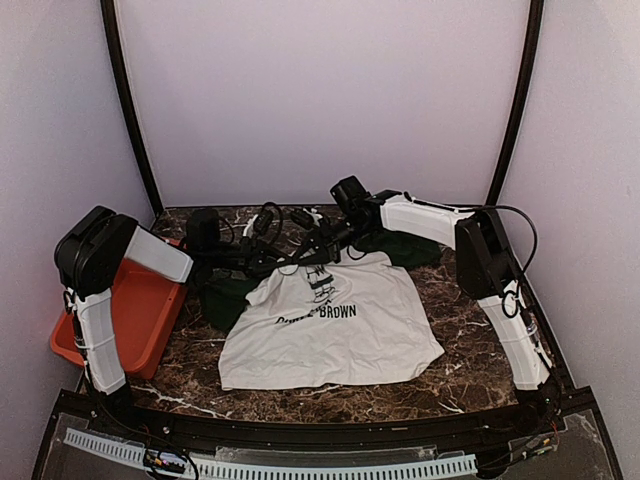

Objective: Pin the brooch onto the clothing
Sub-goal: Pin the brooch to the flattened clothing.

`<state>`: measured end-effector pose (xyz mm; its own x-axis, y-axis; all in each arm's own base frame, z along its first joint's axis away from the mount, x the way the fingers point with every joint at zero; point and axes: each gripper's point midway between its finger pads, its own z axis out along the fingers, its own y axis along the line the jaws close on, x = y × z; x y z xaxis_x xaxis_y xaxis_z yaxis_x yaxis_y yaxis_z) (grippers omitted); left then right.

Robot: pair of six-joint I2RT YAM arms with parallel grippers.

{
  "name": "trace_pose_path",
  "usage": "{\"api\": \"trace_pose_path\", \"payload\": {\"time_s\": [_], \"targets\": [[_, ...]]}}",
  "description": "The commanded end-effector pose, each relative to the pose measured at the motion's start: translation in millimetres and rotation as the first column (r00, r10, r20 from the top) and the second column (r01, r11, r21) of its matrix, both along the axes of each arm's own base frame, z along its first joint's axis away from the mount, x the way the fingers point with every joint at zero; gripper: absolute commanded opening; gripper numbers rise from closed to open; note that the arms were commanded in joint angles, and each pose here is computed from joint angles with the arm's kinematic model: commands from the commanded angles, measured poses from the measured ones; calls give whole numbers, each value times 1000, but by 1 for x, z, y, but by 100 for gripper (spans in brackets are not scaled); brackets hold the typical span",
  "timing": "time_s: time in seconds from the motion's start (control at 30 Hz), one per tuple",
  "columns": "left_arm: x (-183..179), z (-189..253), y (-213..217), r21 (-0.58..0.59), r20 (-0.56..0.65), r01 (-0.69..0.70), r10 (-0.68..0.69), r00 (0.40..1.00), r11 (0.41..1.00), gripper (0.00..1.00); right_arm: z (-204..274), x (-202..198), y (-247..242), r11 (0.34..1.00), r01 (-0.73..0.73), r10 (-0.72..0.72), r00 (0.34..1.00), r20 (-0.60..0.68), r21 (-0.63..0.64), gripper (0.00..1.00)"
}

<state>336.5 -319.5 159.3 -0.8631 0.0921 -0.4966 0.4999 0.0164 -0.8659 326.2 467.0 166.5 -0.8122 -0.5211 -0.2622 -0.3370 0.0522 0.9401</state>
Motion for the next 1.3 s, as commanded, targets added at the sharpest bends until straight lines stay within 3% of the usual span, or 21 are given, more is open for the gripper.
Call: {"api": "trace_pose_path", "payload": {"time_s": [0.0,0.4,0.7,1.27], "targets": [[-13,25,-2,-62,53,31,-27,998,998,25,28,1,1,998,-6,2,998,64,68,0],[-9,40,10,-146,60,8,1,998,989,33,29,2,-3,996,-8,3,998,59,86,0],[-6,36,12,-150,40,-3,9,999,989,25,32,1,-4,996,-12,6,998,60,93,0],[-8,36,12,-156,41,9,-3,999,988,20,40,3,-4,993,-19,14,999,43,120,0]]}}
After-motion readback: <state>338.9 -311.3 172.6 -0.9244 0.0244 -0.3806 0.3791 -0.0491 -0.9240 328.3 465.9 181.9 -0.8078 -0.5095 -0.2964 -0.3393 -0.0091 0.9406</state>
